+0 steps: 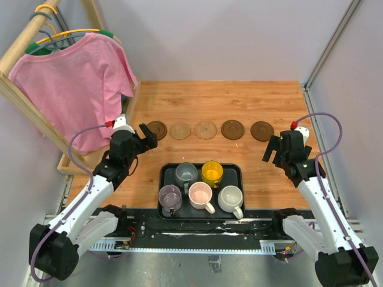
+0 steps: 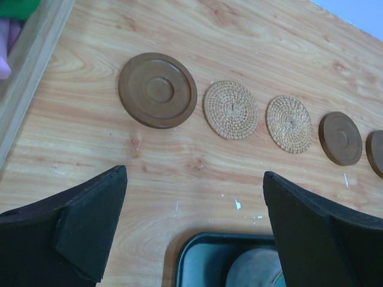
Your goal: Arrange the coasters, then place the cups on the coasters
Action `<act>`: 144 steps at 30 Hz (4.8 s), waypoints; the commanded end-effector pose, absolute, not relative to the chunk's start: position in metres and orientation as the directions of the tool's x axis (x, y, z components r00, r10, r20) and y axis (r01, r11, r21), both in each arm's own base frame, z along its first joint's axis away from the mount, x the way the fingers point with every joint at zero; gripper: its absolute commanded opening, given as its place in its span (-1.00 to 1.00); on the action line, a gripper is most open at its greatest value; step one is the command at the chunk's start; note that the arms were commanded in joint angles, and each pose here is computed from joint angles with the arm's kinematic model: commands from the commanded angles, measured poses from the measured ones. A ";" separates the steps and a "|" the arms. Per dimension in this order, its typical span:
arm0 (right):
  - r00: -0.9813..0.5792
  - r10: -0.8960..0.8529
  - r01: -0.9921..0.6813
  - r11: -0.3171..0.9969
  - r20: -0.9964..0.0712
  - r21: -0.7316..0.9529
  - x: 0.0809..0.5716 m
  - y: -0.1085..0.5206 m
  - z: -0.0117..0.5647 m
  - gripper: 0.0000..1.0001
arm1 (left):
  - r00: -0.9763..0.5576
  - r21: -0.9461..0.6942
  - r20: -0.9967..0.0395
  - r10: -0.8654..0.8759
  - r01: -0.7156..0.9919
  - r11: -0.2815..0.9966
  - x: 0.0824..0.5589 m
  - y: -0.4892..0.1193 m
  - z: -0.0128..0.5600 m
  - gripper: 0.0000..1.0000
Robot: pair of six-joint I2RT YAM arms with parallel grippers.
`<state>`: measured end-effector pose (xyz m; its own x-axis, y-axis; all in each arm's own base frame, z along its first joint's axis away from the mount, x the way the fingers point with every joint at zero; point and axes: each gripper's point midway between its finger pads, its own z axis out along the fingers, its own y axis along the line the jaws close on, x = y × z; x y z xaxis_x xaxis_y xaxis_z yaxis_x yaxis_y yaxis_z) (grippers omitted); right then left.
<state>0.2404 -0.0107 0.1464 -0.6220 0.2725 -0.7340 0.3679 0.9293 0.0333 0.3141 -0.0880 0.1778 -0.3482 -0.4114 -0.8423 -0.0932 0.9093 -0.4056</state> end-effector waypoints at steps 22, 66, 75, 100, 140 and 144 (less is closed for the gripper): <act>-0.714 -0.151 -0.424 0.870 -0.684 0.251 0.173 0.177 0.166 0.84 | -0.413 -0.468 -0.808 -0.421 0.014 0.884 0.296 -0.108 0.156 0.99; -0.780 -0.389 -0.537 0.818 -0.490 0.206 0.157 0.226 0.064 0.05 | -0.454 -0.474 -0.787 -0.418 0.012 0.880 0.312 -0.119 0.144 0.99; -0.788 -0.381 -0.513 0.841 -0.483 0.173 0.165 0.226 0.052 -0.06 | -0.465 -0.466 -0.786 -0.408 0.011 0.885 0.314 -0.120 0.139 0.99; -0.780 -0.358 -0.478 0.870 -0.513 0.121 0.179 0.222 0.048 -0.19 | -0.475 -0.462 -0.782 -0.404 0.006 0.887 0.317 -0.121 0.134 0.99; -0.490 -0.374 -0.378 0.905 -0.787 -0.195 0.240 0.180 0.150 -0.99 | -0.459 -0.469 -0.786 -0.414 0.005 0.883 0.319 -0.121 0.136 0.99; -0.497 -0.362 -0.273 0.928 -0.789 -0.254 0.267 0.152 0.159 -0.99 | -0.447 -0.458 -0.797 -0.406 0.010 0.889 0.323 -0.120 0.142 0.99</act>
